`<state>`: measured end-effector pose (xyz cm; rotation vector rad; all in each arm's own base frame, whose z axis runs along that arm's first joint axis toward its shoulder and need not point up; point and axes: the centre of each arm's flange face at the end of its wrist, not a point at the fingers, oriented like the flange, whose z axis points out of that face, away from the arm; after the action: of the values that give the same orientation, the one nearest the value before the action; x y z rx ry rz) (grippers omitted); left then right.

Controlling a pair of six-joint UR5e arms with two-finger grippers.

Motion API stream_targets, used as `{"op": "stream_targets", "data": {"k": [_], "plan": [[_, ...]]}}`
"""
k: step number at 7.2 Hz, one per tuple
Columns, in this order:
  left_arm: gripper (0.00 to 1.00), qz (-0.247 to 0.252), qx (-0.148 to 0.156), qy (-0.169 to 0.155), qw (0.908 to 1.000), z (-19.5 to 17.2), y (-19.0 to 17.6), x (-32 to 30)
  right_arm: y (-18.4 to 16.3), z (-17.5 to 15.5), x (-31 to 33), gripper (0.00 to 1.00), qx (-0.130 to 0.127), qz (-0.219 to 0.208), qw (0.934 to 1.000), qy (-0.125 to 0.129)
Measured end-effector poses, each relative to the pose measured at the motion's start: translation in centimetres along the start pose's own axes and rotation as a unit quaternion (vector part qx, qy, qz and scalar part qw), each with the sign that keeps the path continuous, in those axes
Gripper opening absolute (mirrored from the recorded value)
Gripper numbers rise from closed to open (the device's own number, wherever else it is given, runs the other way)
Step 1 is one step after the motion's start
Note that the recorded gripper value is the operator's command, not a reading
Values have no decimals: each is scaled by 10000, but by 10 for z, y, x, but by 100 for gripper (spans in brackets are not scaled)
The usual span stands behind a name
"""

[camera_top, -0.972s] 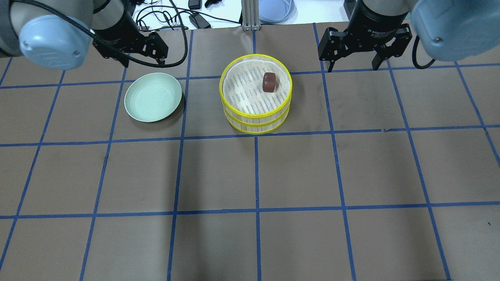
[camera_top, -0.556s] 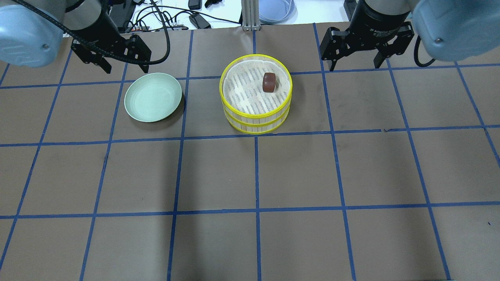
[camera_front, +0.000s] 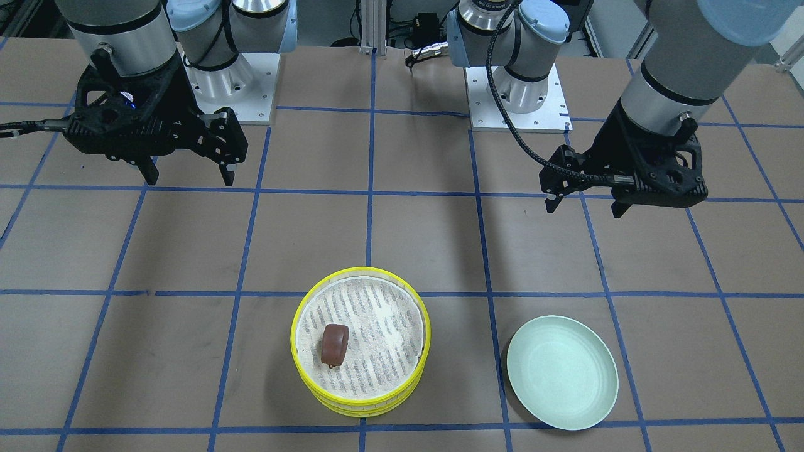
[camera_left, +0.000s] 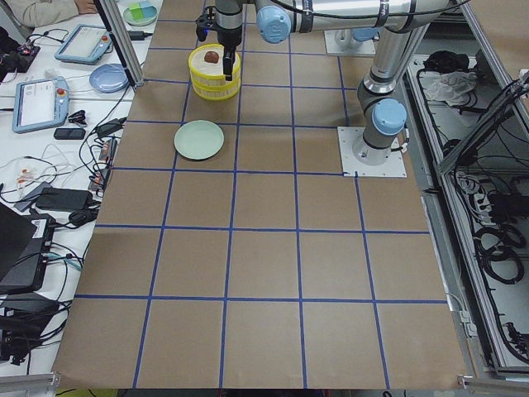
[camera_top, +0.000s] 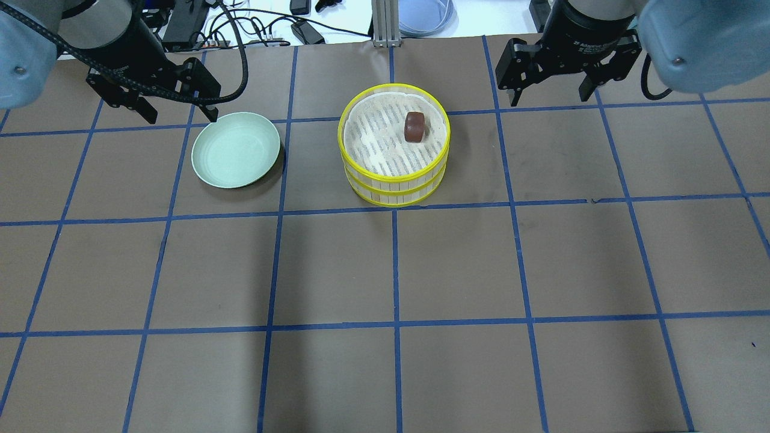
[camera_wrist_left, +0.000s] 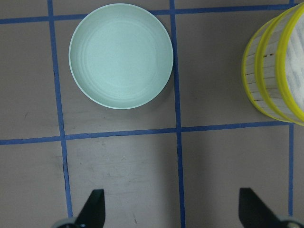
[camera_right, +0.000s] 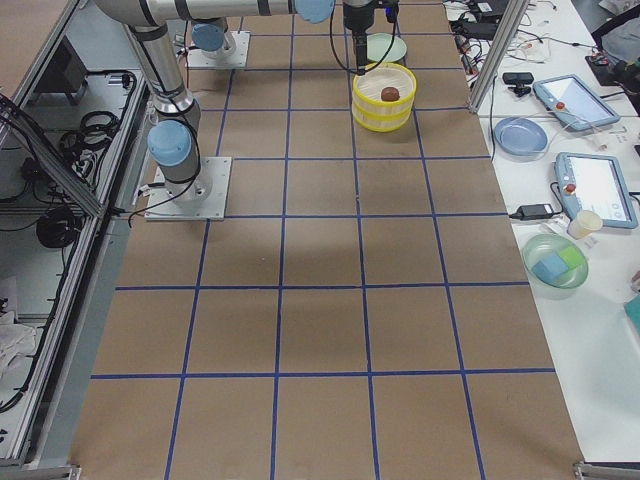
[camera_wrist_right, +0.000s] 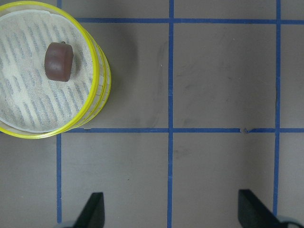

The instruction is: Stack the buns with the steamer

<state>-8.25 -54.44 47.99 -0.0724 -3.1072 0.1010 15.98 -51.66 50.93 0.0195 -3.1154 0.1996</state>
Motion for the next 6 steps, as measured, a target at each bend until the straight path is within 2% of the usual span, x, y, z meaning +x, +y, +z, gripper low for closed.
{"op": "stream_targets", "data": {"k": [4,6], "plan": [[100,38,-41,37,10000,-1,5,3,0,0,0,100,-2,16,10000,-4],[100,18,-174,204,9996,0,12,7,0,0,0,100,2,16,10000,-10]]}}
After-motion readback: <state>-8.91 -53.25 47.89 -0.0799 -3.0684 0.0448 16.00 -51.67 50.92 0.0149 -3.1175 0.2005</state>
